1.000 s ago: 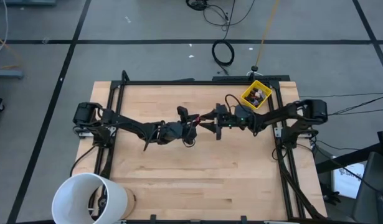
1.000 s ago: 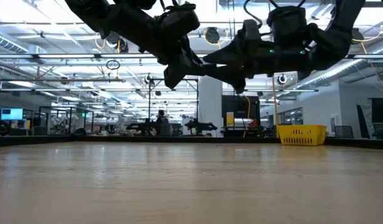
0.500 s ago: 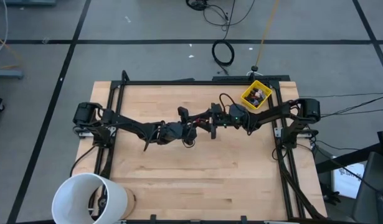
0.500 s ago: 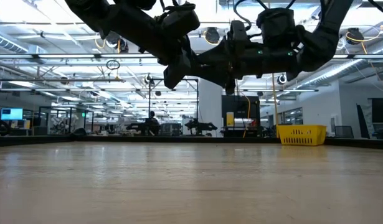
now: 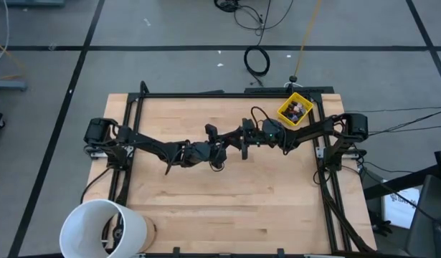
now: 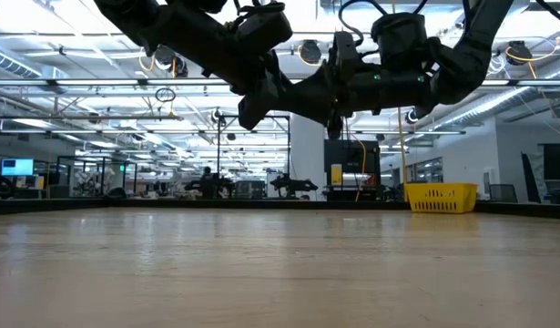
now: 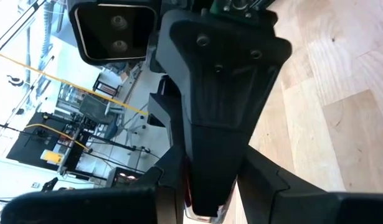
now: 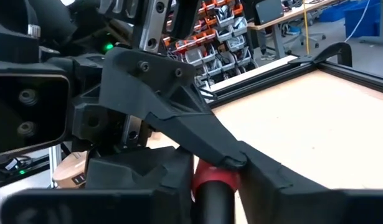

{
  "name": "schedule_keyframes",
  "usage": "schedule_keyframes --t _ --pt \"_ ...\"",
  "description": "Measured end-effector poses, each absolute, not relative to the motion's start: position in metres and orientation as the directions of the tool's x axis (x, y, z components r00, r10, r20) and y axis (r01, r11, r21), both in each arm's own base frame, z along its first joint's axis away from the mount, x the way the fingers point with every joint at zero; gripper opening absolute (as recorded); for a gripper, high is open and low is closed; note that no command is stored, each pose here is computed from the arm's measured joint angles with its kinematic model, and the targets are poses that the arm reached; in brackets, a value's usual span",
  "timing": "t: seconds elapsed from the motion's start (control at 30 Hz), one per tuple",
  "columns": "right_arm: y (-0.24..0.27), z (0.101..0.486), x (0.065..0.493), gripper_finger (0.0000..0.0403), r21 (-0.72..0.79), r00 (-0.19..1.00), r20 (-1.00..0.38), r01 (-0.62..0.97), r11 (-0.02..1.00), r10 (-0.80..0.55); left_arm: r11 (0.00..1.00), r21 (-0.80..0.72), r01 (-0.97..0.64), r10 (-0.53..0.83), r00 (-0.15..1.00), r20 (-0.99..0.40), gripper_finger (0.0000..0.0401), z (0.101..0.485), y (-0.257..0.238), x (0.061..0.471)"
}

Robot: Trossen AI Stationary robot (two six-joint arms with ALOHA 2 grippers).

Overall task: Pick & Place Nail Polish
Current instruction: Put the pink nail polish bottle into the yellow bin

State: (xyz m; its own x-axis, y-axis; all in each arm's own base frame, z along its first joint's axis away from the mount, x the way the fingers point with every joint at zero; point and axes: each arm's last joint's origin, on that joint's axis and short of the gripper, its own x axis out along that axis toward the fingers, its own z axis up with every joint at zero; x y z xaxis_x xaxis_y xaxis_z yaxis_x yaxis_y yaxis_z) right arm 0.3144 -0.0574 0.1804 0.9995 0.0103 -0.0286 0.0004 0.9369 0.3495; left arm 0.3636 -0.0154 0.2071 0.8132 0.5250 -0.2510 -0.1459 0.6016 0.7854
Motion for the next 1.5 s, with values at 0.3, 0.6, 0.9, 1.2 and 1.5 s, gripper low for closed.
schedule_keyframes --t 0.3,0.6,0.9,1.2,1.5 --pt "-0.058 0.179 0.314 0.0076 0.341 0.999 -0.039 0.004 0.940 0.010 0.609 0.779 -0.146 0.520 0.816 -0.253 0.0094 0.207 -0.015 0.364" --pt "-0.058 0.179 0.314 0.0070 0.304 0.998 -0.048 -0.010 0.953 0.026 0.668 0.698 -0.258 0.539 0.814 -0.216 0.0225 0.210 -0.024 0.363" --pt "-0.069 0.179 0.307 0.0069 0.280 0.990 -0.141 0.067 0.958 -0.028 0.761 0.583 -0.286 0.475 0.857 -0.200 0.0369 0.216 -0.048 0.360" --pt "-0.085 0.192 0.273 0.0068 0.238 0.984 -0.138 0.145 0.960 -0.114 0.879 0.467 -0.095 0.258 0.919 -0.298 0.0385 0.225 -0.063 0.349" --pt "-0.090 0.188 0.205 0.0067 0.204 0.935 -0.121 0.353 0.913 -0.334 0.968 0.250 -0.020 0.133 0.885 -0.447 0.0359 0.246 -0.017 0.323"
